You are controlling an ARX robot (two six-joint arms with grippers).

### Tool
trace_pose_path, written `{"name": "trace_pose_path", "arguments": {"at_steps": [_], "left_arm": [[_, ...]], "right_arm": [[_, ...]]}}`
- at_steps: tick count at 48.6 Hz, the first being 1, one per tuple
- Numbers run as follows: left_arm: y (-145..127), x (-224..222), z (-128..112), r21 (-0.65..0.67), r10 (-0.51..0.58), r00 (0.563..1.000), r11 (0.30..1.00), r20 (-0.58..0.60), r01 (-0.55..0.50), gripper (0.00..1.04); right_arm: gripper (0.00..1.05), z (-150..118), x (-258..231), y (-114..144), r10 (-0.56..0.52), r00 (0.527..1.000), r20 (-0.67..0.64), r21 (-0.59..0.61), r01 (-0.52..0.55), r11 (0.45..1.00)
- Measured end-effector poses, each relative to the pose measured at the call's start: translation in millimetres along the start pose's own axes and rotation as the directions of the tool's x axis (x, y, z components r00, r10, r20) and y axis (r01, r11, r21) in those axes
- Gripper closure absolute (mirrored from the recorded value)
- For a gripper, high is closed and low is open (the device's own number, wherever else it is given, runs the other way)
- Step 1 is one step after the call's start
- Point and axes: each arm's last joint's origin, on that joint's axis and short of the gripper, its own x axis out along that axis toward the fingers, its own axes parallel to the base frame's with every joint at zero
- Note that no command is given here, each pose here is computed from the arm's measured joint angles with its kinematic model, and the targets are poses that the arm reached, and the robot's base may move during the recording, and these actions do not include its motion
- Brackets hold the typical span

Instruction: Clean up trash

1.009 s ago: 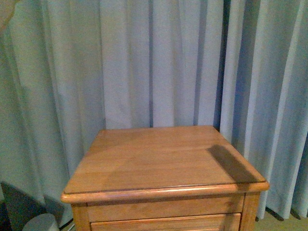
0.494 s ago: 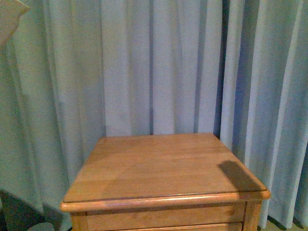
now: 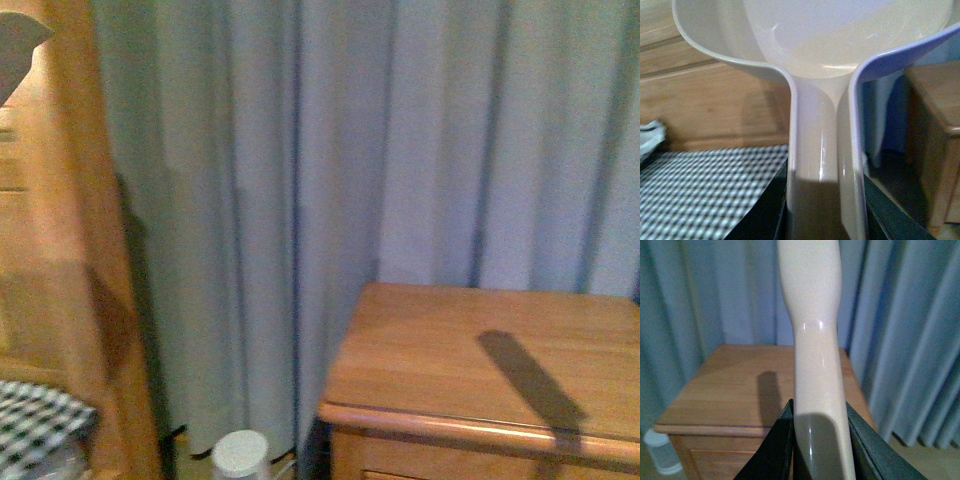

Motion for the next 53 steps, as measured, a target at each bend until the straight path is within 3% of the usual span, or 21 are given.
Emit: {"name": "trace_pose_path", "arguments": {"at_steps": [53], "left_arm": [[-0.9, -0.5, -3.2, -0.006, -0.004, 1.0, 1.0, -0.006, 0.004, 0.78]], "right_arm": [[0.84, -0.9, 0.4, -0.1, -0.008, 1.0, -0.003, -0.002, 0.008, 1.0]]}}
